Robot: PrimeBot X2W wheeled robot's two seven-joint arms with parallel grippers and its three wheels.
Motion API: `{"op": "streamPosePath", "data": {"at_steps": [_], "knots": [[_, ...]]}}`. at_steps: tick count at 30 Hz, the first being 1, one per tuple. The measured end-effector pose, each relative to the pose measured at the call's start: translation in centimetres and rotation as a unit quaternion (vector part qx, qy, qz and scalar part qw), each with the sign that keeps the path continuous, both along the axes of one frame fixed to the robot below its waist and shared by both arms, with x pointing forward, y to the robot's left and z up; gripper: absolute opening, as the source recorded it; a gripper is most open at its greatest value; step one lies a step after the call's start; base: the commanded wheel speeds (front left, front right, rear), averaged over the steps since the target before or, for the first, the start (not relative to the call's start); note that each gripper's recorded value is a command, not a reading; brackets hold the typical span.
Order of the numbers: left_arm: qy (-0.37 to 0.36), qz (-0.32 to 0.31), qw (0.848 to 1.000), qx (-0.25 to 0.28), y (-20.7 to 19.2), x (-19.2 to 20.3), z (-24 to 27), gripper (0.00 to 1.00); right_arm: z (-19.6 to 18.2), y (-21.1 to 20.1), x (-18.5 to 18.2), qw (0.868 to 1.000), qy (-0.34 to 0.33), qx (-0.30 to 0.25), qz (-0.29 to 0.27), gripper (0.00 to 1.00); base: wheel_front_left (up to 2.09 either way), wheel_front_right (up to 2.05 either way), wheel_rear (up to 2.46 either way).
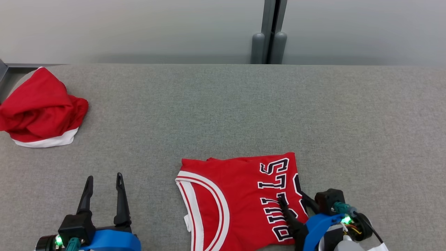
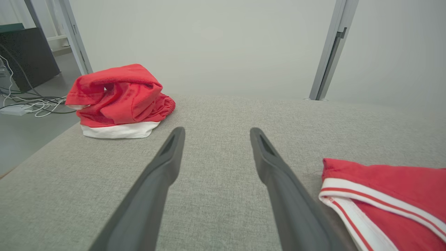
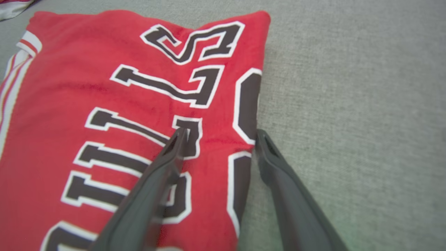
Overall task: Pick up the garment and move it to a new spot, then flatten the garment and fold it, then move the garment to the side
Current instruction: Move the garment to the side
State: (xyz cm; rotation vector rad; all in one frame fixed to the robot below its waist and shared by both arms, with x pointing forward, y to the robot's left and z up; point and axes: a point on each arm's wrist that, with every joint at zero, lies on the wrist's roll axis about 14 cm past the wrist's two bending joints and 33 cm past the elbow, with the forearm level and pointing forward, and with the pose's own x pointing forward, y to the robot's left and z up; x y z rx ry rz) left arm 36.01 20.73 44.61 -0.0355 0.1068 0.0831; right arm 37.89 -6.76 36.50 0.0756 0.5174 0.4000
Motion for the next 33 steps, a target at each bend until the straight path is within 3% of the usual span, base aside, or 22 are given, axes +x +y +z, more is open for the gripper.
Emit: {"op": "streamPosePath", "data": {"at_steps": [1, 2, 7, 12, 18, 27, 33], "knots": [[-0.001, 0.0, 1.0, -0.001, -0.1, 0.0, 0.0, 1.0, 0.1, 0.3, -0.1, 1.0, -0.002, 0.006, 0.003, 0.18, 0.0, 0.0, 0.0], [-0.001, 0.0, 1.0, -0.002, -0.1, 0.0, 0.1, 1.0, 0.2, 0.7, -0.1, 1.0, -0.006, 0.011, 0.008, 0.0, 0.0, 0.0, 0.0], [-0.013, 0.004, 1.0, -0.007, 0.0, 0.5, 0.7, 1.0, 1.7, 1.1, 1.5, 0.999, -0.047, 0.009, 0.015, 0.0, 0.0, 0.0, 0.0], [-0.03, -0.002, 1.0, -0.004, -0.3, 1.7, 1.7, 1.0, 5.2, 0.7, 6.4, 0.992, -0.118, -0.017, 0.032, 0.0, 0.0, 0.0, 0.0], [-0.048, -0.018, 0.999, -0.003, -1.3, 3.9, 2.5, 1.0, 7.2, -2.2, 11.5, 0.987, -0.15, -0.059, 0.026, 0.0, 0.0, 0.0, 0.0], [-0.065, -0.07, 0.995, 0.007, -4.8, 9.4, 1.6, 1.0, 8.0, -12.9, 17.9, 0.975, -0.167, -0.136, -0.045, 0.0, 0.0, 0.0, 0.0], [-0.074, -0.123, 0.99, 0.008, -8.1, 12.6, 0.2, 1.0, 9.2, -21.9, 18.8, 0.96, -0.168, -0.195, -0.113, 0.0, 0.0, 0.0, 0.0]]}}
